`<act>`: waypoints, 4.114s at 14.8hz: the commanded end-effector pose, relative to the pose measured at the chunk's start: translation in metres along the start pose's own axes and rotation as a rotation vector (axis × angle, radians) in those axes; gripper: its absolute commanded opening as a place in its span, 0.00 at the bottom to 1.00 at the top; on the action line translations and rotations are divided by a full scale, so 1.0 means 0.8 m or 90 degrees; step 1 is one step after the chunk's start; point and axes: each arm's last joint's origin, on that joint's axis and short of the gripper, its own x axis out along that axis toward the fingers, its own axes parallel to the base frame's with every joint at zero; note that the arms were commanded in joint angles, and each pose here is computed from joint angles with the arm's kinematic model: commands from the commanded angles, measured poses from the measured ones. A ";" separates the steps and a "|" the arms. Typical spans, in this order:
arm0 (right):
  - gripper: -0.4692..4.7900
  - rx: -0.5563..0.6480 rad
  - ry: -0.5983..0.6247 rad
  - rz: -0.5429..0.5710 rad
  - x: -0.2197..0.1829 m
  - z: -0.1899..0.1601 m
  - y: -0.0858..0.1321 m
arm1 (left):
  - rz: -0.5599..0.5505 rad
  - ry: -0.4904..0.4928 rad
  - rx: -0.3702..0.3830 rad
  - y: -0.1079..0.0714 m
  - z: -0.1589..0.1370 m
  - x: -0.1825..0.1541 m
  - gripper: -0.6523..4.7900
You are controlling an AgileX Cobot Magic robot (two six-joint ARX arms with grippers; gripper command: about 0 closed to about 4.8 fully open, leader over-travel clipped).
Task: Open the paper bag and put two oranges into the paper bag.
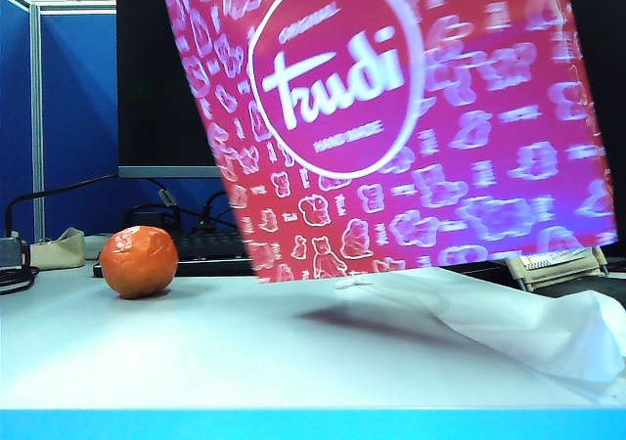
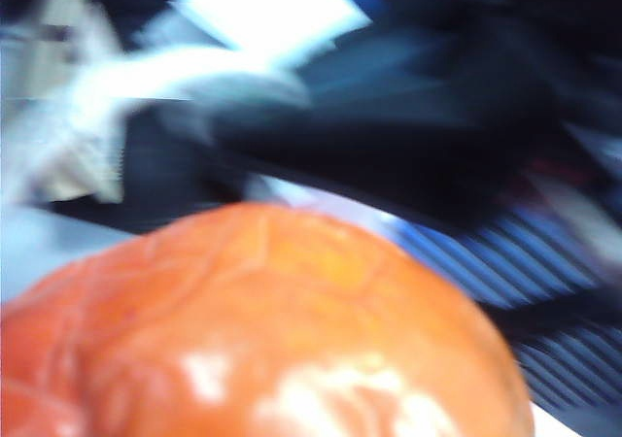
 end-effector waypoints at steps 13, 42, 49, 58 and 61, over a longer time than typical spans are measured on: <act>0.08 -0.001 -0.057 -0.010 -0.007 0.017 0.004 | -0.014 0.144 -0.058 0.037 -0.017 0.102 0.11; 0.08 -0.052 -0.055 -0.033 0.001 0.017 -0.001 | 0.072 -0.025 0.120 0.014 0.040 -0.028 1.00; 0.08 -0.053 -0.088 -0.010 0.043 -0.041 -0.021 | 0.308 -0.162 0.284 -0.075 0.000 -0.183 1.00; 0.08 0.108 -0.094 -0.035 0.051 -0.033 -0.043 | 0.561 -0.251 0.288 -0.129 -0.058 -0.278 1.00; 0.08 0.129 -0.103 -0.030 0.051 -0.032 -0.043 | 0.622 -0.264 0.282 -0.140 -0.070 -0.292 1.00</act>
